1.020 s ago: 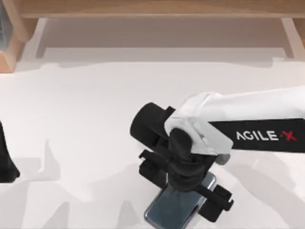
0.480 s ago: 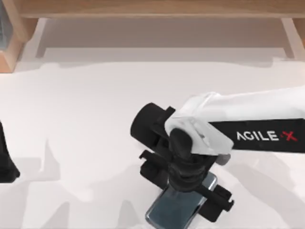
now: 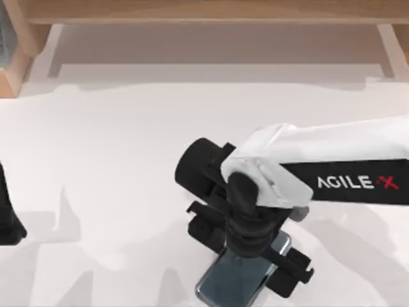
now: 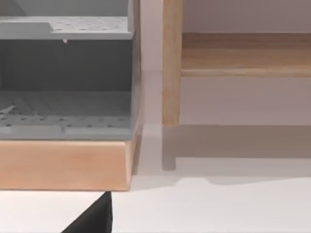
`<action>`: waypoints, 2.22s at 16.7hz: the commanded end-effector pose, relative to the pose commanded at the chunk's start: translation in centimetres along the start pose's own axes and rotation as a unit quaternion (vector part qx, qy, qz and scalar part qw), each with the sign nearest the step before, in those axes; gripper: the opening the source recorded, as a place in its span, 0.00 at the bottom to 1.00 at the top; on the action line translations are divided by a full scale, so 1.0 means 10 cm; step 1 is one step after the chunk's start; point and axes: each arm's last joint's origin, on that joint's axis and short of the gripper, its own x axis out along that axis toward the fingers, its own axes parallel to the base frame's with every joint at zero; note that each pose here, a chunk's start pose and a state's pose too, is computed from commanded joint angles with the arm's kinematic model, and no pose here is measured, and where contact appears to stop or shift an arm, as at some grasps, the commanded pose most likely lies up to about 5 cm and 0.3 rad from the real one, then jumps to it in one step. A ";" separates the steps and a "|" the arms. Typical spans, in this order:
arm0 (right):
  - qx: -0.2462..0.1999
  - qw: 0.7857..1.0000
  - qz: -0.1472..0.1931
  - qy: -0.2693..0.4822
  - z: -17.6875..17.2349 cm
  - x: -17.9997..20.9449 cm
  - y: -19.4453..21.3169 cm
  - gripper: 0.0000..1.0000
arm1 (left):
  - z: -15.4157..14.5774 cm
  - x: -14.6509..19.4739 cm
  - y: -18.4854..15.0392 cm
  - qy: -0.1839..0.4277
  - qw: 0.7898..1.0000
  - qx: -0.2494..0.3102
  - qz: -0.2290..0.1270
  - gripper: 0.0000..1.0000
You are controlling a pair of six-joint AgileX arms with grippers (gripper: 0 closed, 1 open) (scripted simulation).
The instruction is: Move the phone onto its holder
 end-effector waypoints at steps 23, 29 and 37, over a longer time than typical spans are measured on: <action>-0.041 0.961 0.226 -0.157 1.53 -1.02 -0.28 0.00 | 0.00 0.00 0.00 0.000 1.000 0.000 0.000 1.00; -0.030 0.911 0.266 -0.315 2.13 -1.49 -0.85 0.00 | 0.00 0.00 0.00 0.000 1.000 0.000 0.000 1.00; -0.051 0.859 0.212 -0.463 2.37 -1.68 -1.53 0.00 | 0.00 0.00 0.00 0.000 1.000 0.000 0.000 1.00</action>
